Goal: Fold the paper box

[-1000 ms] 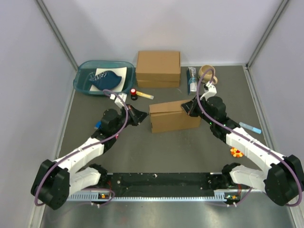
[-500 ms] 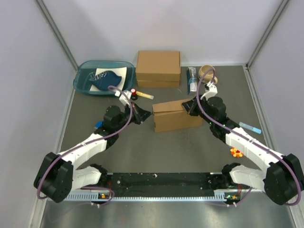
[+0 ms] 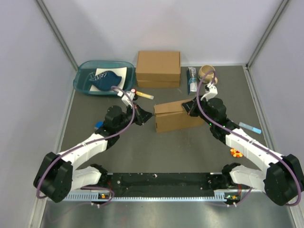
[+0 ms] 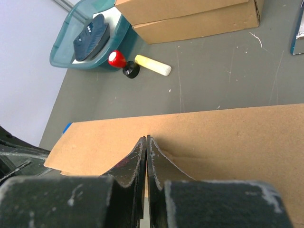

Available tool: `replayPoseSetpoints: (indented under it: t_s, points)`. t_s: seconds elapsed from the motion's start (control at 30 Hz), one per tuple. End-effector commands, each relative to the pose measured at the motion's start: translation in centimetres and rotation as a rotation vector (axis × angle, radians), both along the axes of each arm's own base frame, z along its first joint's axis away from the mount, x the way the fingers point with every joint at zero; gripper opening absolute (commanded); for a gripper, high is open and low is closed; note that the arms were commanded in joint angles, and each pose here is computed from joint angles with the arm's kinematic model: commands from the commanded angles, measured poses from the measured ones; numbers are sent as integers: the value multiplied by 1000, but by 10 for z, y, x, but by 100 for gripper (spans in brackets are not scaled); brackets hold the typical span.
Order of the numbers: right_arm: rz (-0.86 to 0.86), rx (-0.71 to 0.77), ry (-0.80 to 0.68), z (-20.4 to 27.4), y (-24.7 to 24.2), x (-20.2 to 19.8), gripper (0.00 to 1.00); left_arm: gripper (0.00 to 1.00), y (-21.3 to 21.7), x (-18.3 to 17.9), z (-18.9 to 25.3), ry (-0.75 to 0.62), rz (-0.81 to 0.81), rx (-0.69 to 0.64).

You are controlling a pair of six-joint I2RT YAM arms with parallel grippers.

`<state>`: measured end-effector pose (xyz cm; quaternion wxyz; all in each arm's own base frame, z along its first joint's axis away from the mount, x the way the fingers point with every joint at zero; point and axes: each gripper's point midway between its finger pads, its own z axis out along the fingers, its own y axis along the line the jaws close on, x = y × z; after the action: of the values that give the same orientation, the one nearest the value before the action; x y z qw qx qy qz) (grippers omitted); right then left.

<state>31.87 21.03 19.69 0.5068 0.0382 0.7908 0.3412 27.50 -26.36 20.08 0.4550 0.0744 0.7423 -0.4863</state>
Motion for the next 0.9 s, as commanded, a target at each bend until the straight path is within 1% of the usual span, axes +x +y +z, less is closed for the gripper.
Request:
replayPoseSetpoints:
  t_s: [0.0, 0.07, 0.17, 0.4, 0.57, 0.6, 0.73, 0.87]
  points:
    - [76, -171, 312, -95, -10, -47, 0, 0, 4, 2, 23, -86, 28, 21]
    - [88, -155, 306, -90, -6, -47, 0, 0, 0, 0, 24, -83, -1, 20]
    - [100, -118, 265, -68, 1, -41, 0, 0, -6, -2, 21, -68, -39, 17]
    - [168, -44, 175, -12, 27, -30, 0, 0, -7, -2, 13, -54, -44, 8]
    - [290, 31, 178, 8, 54, -38, 0, 0, -9, -2, 9, -43, -51, 7]
    - [312, 63, 149, 17, 61, -35, 0, 0, -9, -2, 8, -42, -52, 8]
    - [415, 139, 142, 32, 81, -40, 0, 0, -10, -3, 6, -36, -60, 8]
    - [471, 217, 128, 48, 95, -39, 0, 0, -10, -3, 5, -35, -62, 10]
